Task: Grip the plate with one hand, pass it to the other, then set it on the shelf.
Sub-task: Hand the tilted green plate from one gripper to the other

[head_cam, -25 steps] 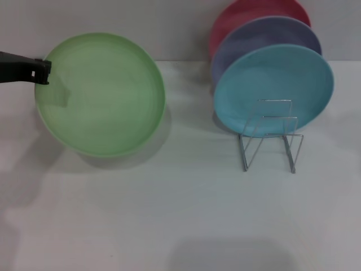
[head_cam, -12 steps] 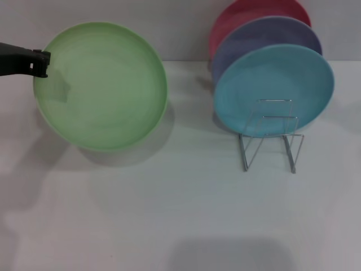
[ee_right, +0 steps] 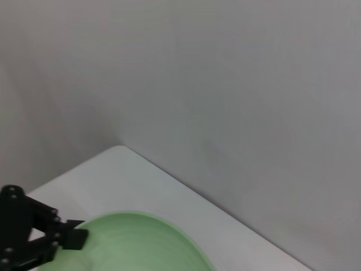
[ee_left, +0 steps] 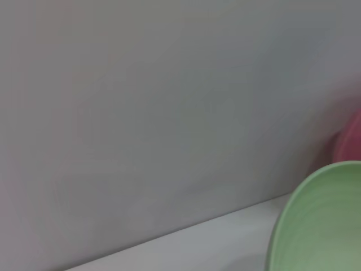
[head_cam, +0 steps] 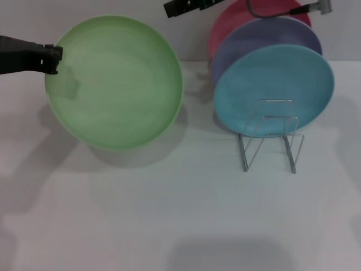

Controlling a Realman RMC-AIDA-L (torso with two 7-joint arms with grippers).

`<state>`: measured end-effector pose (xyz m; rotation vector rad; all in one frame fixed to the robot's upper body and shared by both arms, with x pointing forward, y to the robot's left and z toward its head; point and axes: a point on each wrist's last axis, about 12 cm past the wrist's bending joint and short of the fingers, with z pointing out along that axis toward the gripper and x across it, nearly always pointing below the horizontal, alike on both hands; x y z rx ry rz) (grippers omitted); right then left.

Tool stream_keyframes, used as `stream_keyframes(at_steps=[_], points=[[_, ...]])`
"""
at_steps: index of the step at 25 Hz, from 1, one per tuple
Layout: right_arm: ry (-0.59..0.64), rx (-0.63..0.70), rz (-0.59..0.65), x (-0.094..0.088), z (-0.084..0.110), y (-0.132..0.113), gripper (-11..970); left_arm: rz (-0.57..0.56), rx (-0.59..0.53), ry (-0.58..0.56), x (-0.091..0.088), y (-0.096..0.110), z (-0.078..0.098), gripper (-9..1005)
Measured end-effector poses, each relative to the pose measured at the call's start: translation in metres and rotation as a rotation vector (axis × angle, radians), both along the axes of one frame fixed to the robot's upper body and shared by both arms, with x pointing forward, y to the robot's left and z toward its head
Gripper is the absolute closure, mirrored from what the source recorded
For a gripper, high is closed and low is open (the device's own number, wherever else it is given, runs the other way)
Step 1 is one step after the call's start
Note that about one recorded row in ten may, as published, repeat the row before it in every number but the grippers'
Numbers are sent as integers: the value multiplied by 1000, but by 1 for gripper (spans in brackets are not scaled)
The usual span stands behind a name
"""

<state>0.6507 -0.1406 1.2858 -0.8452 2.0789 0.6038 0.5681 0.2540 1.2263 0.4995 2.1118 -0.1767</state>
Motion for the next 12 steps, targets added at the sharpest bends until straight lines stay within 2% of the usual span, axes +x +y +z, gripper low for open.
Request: stream_keyframes(at_steps=[5,12], points=[[-10,-10,-17,7,-7,6,179,-7,-5,-6,-1,-4,-6,961],[11,-7,0,9,-15,14,178,-9,-16,11,1,-9,-25,961]])
